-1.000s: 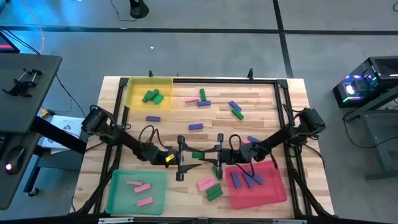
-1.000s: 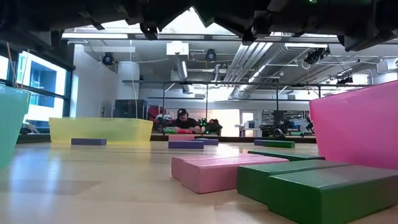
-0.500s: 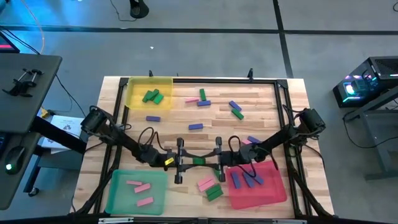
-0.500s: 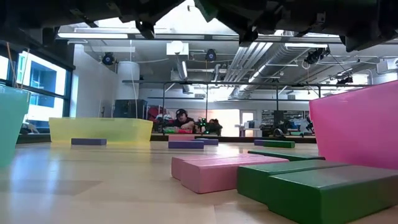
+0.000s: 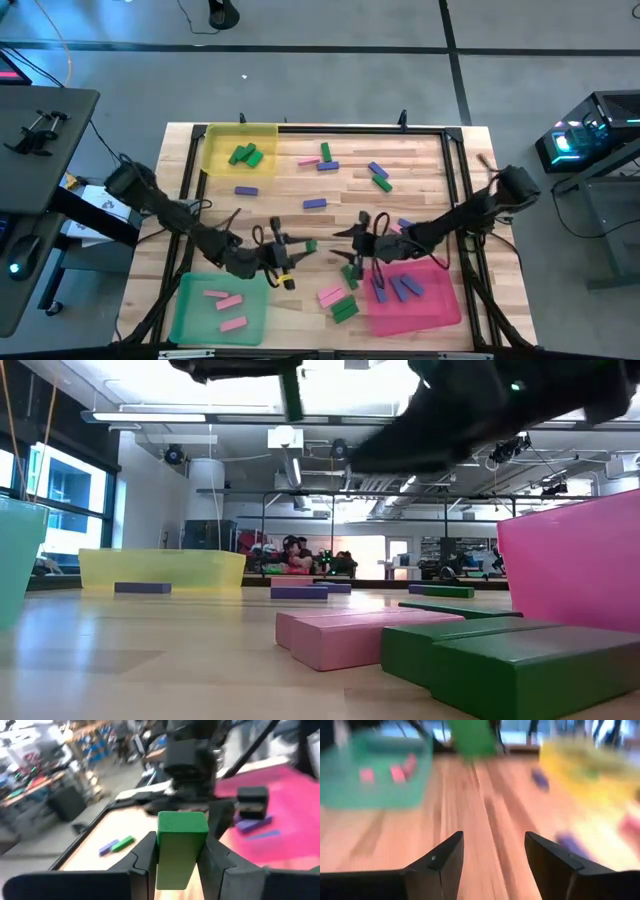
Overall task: Sort blocks
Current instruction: Put the green block into the yellow bin
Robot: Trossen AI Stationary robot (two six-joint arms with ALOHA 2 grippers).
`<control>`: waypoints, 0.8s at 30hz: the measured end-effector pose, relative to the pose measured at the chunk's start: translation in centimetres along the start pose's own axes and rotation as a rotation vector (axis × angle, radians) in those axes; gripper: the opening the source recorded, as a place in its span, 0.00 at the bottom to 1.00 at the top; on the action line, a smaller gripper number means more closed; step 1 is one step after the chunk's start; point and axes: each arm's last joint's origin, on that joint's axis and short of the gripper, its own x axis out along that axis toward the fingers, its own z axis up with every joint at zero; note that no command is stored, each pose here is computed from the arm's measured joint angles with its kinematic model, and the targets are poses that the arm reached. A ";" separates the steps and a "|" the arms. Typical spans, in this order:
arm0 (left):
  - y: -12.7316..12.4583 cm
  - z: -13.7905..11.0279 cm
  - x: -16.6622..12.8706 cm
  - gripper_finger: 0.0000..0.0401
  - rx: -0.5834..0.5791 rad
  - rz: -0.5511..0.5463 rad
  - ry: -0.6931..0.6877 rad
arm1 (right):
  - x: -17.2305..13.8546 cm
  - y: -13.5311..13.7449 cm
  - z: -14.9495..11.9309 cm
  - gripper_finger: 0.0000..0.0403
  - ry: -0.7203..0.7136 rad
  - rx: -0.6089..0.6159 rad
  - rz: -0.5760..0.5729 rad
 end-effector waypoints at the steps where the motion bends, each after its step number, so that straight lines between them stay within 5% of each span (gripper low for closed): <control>1: 0.6 0.4 -0.2 0.20 0.005 0.019 0.027 | -0.5 -0.3 -0.1 0.48 0.059 0.033 -0.007; 7: 4.2 1.0 -1.0 0.20 0.011 0.168 0.135 | -3.5 -1.5 -1.4 0.49 0.412 0.283 -0.003; 13: 7.6 -0.1 -0.8 0.21 0.007 0.279 0.268 | -5.9 -0.6 -4.0 0.49 0.698 0.340 -0.055; 24: 11.6 -2.4 0.2 0.20 -0.054 0.350 0.467 | -10.5 3.2 -6.0 0.49 0.838 0.413 -0.072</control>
